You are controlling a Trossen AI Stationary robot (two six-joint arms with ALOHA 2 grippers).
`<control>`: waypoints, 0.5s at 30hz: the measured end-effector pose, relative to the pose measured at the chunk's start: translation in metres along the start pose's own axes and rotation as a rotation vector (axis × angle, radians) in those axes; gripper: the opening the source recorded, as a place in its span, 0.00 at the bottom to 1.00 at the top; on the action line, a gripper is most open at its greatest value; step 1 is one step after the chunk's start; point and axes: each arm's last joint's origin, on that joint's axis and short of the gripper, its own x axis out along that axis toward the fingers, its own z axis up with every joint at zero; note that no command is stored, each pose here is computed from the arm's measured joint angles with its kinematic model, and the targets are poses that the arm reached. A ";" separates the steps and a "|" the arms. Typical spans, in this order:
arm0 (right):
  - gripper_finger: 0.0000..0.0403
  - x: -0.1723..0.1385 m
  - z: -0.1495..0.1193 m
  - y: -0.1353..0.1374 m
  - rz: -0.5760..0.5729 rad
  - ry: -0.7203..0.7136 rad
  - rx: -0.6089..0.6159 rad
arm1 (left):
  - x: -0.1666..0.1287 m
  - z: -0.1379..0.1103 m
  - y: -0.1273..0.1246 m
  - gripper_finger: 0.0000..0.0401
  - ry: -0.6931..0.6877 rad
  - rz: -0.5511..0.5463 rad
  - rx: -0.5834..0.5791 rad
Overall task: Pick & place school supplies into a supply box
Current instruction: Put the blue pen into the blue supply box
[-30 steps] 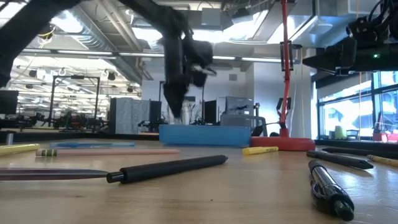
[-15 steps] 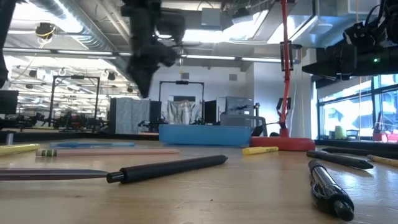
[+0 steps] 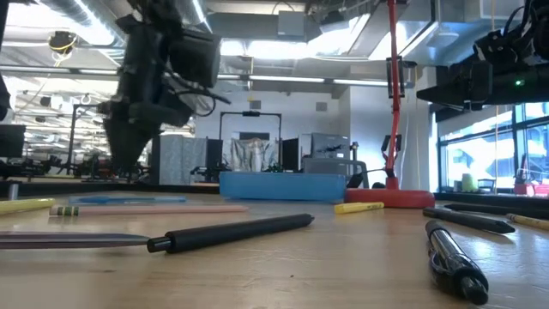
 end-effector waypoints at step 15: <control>0.15 0.000 0.000 0.000 0.000 0.000 0.001 | 0.028 -0.030 -0.020 0.38 0.029 -0.087 -0.048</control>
